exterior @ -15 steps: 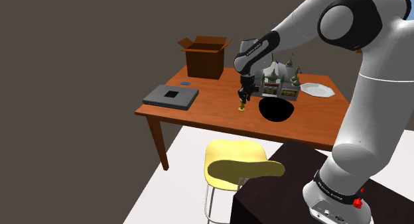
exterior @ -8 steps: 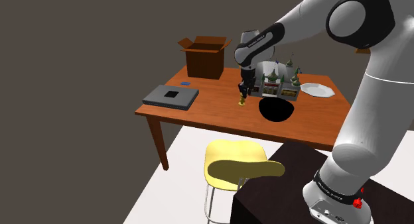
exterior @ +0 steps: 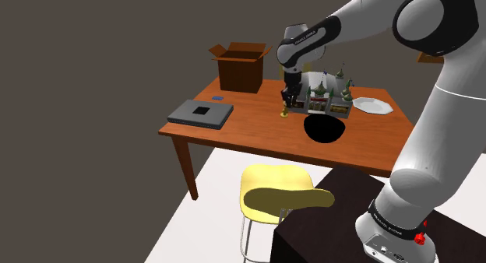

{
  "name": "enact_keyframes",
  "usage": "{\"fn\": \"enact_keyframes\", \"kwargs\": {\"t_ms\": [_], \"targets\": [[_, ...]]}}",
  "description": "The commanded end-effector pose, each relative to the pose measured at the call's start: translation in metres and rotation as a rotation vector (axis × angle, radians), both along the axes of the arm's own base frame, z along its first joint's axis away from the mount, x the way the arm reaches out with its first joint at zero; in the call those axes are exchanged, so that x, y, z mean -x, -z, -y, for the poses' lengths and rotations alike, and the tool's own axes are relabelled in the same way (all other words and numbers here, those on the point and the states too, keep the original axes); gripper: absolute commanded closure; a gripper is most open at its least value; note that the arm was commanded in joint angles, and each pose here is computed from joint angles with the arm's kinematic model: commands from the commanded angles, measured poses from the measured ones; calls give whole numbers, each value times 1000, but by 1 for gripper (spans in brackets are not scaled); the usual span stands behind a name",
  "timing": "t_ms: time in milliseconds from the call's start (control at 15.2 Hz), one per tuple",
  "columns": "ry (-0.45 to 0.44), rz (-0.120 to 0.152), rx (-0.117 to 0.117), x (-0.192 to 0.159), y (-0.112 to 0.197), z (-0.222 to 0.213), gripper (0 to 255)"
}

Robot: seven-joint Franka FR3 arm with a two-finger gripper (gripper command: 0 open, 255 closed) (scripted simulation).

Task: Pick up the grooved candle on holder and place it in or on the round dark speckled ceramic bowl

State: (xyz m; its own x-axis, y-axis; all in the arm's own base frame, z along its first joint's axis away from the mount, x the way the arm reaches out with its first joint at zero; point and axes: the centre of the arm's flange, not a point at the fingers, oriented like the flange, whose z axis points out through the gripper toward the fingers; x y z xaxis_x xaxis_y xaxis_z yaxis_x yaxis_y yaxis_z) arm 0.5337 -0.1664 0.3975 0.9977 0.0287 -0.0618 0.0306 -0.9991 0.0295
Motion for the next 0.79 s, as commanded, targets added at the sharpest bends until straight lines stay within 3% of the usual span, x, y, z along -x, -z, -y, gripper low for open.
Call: {"fn": "enact_keyframes", "kwargs": {"t_ms": [0, 330, 726], "targets": [[0, 0, 0, -1, -12, -1, 255], [0, 0, 0, -1, -37, -1, 255], [0, 0, 0, 55, -47, 54, 255]]}}
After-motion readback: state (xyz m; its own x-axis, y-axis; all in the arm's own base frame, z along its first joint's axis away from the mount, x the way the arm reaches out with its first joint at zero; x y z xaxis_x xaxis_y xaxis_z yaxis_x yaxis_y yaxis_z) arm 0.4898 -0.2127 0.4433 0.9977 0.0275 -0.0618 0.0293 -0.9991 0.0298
